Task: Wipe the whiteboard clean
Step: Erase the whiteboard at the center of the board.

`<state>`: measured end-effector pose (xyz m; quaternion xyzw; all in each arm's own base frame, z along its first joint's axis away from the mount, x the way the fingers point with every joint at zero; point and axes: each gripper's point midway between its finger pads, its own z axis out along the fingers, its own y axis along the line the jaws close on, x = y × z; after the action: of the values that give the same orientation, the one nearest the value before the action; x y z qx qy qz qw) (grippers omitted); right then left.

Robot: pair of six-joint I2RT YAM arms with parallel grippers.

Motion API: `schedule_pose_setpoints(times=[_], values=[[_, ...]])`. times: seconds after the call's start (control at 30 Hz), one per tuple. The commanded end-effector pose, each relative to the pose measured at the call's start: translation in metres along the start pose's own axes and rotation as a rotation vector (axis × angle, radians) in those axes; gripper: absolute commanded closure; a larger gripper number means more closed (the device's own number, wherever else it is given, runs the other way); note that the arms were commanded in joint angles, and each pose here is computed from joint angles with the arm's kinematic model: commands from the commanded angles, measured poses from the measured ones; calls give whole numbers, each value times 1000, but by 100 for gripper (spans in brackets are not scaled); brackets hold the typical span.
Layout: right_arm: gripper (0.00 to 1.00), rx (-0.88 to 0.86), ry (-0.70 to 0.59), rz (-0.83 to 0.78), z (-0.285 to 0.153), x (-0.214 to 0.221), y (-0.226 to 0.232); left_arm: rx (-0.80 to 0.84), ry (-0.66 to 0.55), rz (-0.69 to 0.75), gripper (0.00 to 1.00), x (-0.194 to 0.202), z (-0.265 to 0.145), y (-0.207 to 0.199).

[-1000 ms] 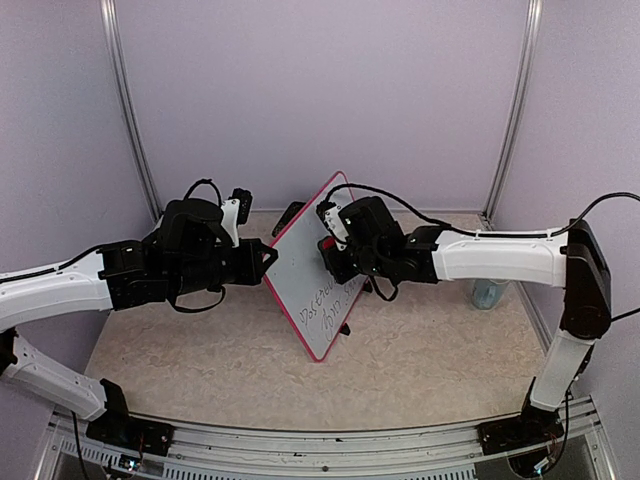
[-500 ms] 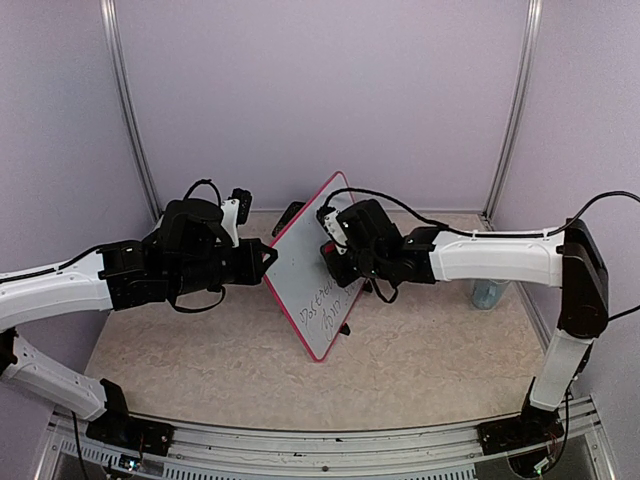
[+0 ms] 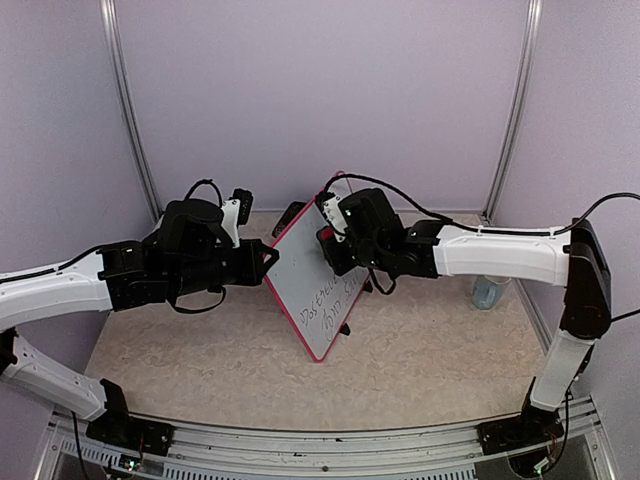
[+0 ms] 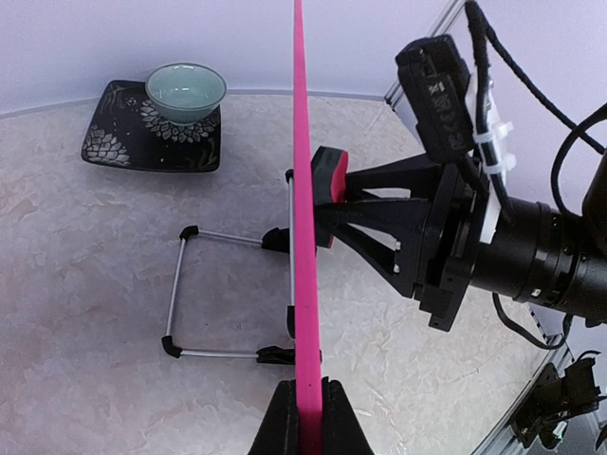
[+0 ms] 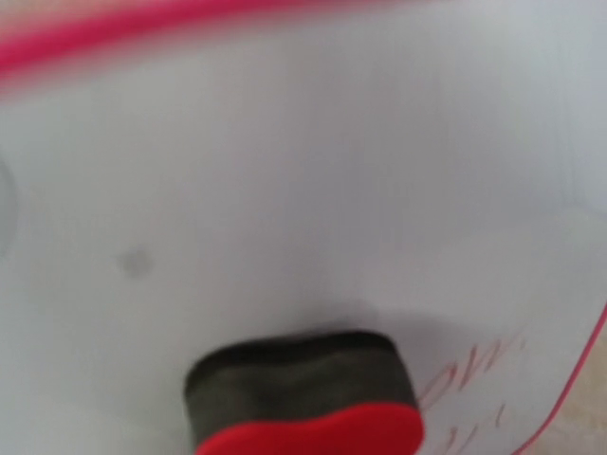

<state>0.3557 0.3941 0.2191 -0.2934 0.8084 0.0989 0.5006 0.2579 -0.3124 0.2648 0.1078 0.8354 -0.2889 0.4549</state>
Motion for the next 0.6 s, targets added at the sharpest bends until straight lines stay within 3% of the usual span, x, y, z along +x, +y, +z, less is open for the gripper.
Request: schedule_pose_setpoints(times=[0.0, 0.27, 0.57], values=[[75, 11, 86, -1, 16, 44, 4, 70, 56, 43, 100, 13, -4, -16], [75, -27, 83, 15, 12, 44, 10, 68, 53, 42, 100, 14, -5, -14], [75, -58, -115, 36, -30, -43, 9, 66, 52, 43, 100, 11, -5, -15]])
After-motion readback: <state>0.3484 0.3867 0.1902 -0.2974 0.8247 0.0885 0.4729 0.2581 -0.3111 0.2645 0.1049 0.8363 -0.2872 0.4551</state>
